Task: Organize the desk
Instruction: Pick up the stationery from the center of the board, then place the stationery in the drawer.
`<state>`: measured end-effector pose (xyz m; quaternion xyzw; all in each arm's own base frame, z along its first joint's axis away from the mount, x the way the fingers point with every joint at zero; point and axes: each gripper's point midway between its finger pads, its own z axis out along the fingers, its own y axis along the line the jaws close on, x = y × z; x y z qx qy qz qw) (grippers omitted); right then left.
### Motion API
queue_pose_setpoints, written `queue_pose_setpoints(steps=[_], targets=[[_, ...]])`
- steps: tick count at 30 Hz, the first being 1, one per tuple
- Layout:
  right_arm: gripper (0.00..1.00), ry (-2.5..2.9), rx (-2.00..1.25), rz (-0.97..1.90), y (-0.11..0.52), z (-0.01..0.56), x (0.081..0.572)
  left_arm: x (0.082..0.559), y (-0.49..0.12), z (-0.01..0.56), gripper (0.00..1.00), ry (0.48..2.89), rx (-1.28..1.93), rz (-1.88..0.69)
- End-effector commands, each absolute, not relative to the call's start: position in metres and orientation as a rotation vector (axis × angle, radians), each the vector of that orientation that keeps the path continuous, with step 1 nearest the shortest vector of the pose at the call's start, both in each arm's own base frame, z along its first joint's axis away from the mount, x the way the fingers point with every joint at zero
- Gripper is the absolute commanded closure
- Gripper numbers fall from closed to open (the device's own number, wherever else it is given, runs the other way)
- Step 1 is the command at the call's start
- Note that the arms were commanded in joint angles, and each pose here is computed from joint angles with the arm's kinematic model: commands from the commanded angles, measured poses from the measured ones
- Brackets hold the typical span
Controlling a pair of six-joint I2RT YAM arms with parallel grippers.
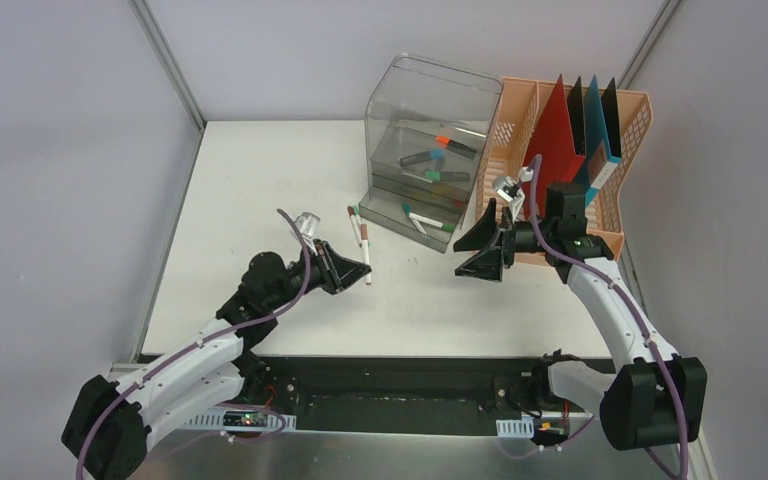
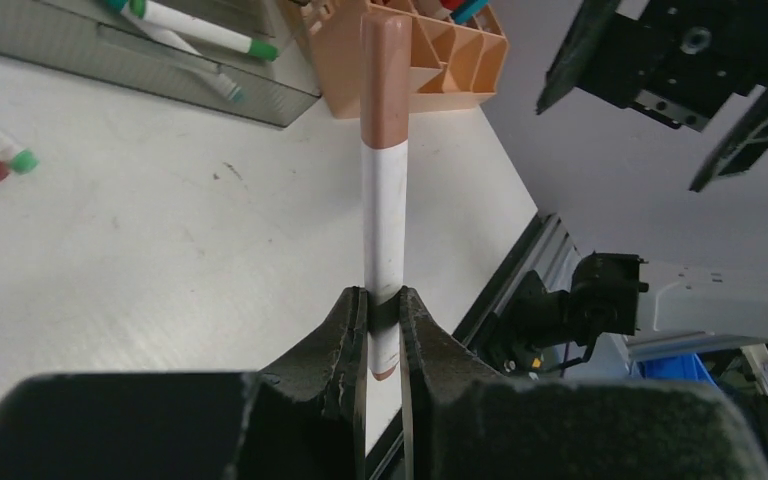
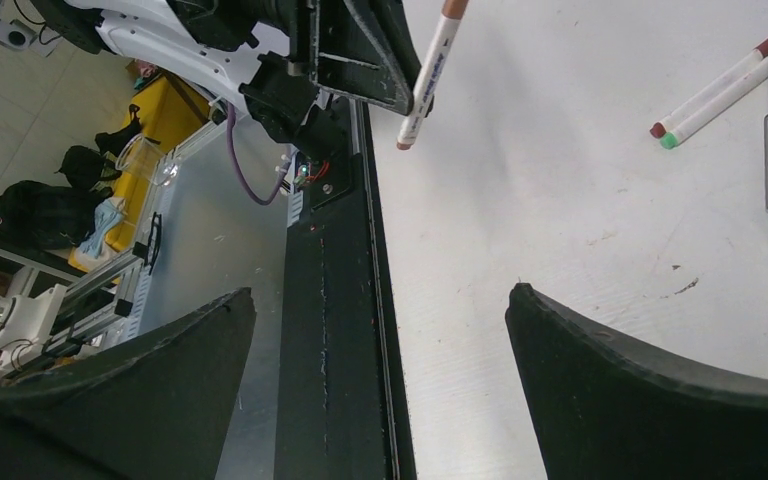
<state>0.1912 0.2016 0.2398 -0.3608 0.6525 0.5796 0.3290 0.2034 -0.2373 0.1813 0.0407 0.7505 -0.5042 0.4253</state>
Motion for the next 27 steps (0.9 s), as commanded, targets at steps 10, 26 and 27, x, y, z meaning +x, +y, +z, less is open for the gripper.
queue_pose_setpoints(steps=[10,26,27], targets=[[0.00,1.654,-0.979,1.551,0.205,0.249,0.192,0.197,-0.283,0.247,1.00,1.613,0.157,-1.333],[0.02,1.654,-0.997,1.581,0.209,0.247,0.187,0.194,-0.374,0.245,1.00,1.620,0.317,-1.345],[0.03,1.655,-0.998,1.582,0.210,0.247,0.187,0.194,-0.380,0.244,1.00,1.620,0.328,-1.348]])
